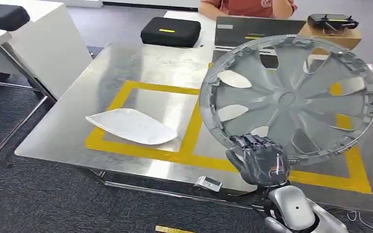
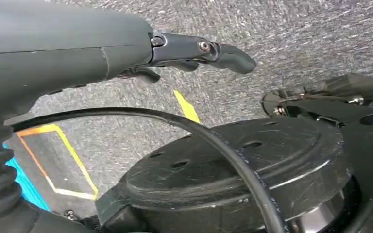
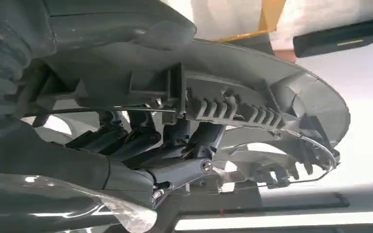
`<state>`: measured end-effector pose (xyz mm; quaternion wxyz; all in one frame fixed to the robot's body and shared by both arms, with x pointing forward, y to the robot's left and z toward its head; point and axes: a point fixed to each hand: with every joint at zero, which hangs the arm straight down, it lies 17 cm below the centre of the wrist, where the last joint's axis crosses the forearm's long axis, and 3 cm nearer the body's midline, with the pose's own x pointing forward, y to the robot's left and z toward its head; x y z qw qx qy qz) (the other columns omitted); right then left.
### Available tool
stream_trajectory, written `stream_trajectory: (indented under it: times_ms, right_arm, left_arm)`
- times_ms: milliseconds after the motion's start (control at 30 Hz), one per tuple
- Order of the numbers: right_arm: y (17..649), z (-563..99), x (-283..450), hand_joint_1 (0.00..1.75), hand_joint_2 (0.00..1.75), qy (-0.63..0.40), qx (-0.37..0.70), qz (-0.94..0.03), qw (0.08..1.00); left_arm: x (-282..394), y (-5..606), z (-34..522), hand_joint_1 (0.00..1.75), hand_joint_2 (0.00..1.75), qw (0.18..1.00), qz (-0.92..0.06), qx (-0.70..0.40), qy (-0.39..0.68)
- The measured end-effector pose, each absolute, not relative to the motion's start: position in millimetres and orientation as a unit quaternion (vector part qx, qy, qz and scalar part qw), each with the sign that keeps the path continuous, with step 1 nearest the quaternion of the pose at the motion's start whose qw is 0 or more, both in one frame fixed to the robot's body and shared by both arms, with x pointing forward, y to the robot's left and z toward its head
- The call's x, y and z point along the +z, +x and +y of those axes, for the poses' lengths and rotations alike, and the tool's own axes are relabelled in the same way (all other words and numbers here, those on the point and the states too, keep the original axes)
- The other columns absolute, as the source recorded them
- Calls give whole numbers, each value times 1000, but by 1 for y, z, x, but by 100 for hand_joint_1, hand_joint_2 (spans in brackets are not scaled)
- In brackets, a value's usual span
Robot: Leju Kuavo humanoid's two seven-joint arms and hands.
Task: Take the parts from the cabinet and place them on the table.
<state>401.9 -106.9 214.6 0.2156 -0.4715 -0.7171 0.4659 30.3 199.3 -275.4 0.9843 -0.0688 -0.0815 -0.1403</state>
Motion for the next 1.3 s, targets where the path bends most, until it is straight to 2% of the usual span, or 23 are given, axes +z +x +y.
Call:
stream_trajectory:
  times_ms: [1300]
  right_arm:
    - [436,-140,150,175,175,-444,516,-656,325]
  left_arm:
    - [-274,19,193,0,175,990,-42,-91,-94]
